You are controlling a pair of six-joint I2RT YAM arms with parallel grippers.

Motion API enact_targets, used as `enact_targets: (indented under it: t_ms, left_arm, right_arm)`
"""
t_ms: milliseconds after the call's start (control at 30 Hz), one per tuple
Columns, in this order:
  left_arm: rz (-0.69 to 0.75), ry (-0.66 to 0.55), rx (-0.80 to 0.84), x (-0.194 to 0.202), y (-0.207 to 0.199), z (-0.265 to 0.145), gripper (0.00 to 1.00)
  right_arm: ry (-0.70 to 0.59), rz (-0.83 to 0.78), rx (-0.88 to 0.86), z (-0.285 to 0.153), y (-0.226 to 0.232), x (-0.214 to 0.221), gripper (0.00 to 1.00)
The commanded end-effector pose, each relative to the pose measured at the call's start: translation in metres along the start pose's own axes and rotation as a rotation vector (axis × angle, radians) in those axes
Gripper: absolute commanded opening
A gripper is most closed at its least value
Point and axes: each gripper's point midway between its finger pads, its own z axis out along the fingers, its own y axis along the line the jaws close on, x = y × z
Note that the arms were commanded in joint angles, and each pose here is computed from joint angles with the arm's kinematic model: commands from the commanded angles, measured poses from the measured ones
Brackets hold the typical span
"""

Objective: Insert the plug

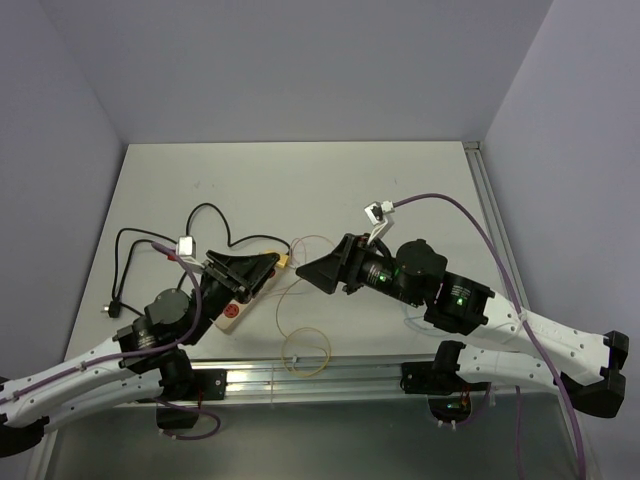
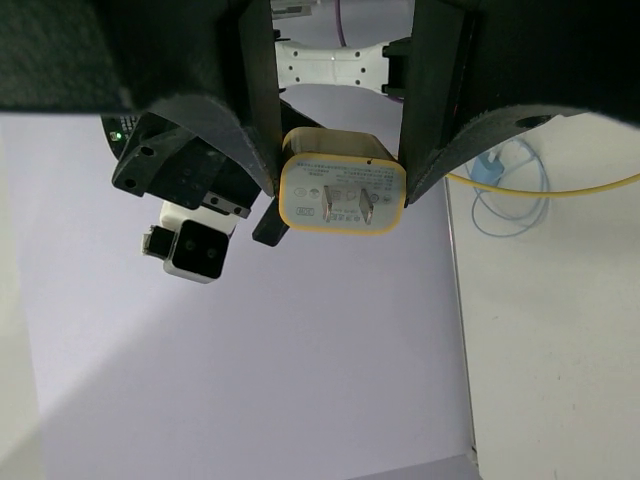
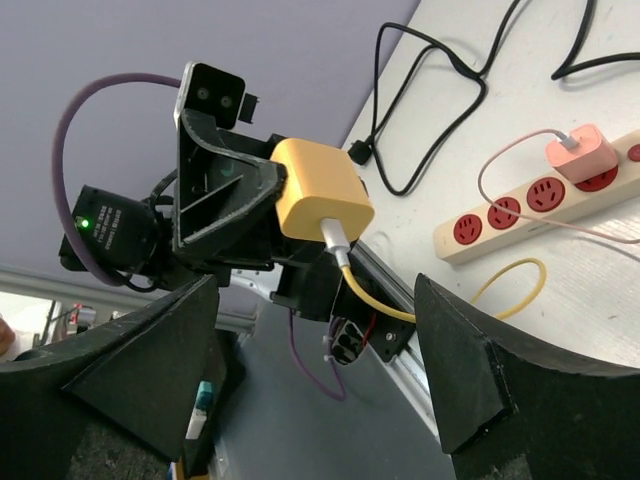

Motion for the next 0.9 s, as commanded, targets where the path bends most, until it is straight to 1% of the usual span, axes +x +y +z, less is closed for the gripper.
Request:
enact_targets:
  t_ms: [0,67,133,233,267,300,333,367,433,467,500,567,633,733,767,867]
  left_arm:
    - [-0.001,-0.014,0.05,-0.005,-0.011,-0.004,0.0]
    - [0.002,-0.012,0.049,-0.005,-0.011,-0.005,0.0]
    - [0.004,-0.008,0.045,-0.005,-0.01,-0.006,0.0]
    - [-0.003,0.003,0.035,-0.003,-0.007,-0.008,0.0]
    - [-0.012,0.007,0.033,-0.003,-0.008,-0.008,0.0]
    - [-0.011,0.019,-0.004,-0.001,0.001,-0.009,0.0]
    - [-0.06,0.025,-0.015,-0.001,-0.002,-0.01,0.0]
    - [-0.069,0.032,-0.043,0.001,0.002,-0.01,0.0]
    - [-0.119,0.041,-0.127,0.003,0.015,-0.012,0.0]
    - [-0.143,0.037,-0.145,0.002,0.011,-0.012,0.0]
    - [-0.169,0.037,-0.191,0.003,0.019,-0.013,0.0]
    - [-0.19,0.043,-0.196,0.003,0.014,-0.013,0.0]
    - [-0.21,0.045,-0.199,0.004,0.014,-0.013,0.0]
    - [-0.239,0.049,-0.186,0.004,0.014,-0.014,0.0]
    - [-0.249,0.05,-0.174,0.004,0.011,-0.015,0.0]
    - [-0.262,0.05,-0.179,0.004,0.013,-0.016,0.0]
  right_arm:
    - [-0.025,-0.051,-0.063,-0.007,0.017,-0.01,0.85]
    - [-0.01,-0.098,-0.066,-0.007,0.02,-0.01,0.85]
    - [0.018,-0.119,-0.025,-0.005,0.012,-0.006,0.85]
    - [0.055,-0.209,-0.068,-0.007,0.017,-0.001,0.84]
    - [0.059,-0.305,-0.085,-0.006,0.018,-0.002,0.85]
    - [0.066,-0.357,-0.09,-0.006,0.016,-0.001,0.85]
    - [0.081,-0.408,-0.078,-0.006,0.011,0.001,0.86]
    - [0.084,-0.501,-0.077,-0.004,0.008,-0.001,0.85]
    - [0.103,-0.58,-0.083,-0.002,0.005,0.001,0.83]
    - [0.107,-0.637,-0.092,0.0,0.005,0.0,0.78]
    - [0.109,-0.661,-0.106,0.002,0.007,0.001,0.73]
    - [0.118,-0.713,-0.141,0.007,0.011,0.001,0.62]
    - [0.133,-0.74,-0.166,0.01,0.015,0.004,0.62]
    - [0.148,-0.757,-0.157,0.017,0.017,0.003,0.67]
    - [0.152,-0.758,-0.164,0.019,0.018,0.004,0.7]
    - [0.157,-0.764,-0.191,0.02,0.021,0.008,0.73]
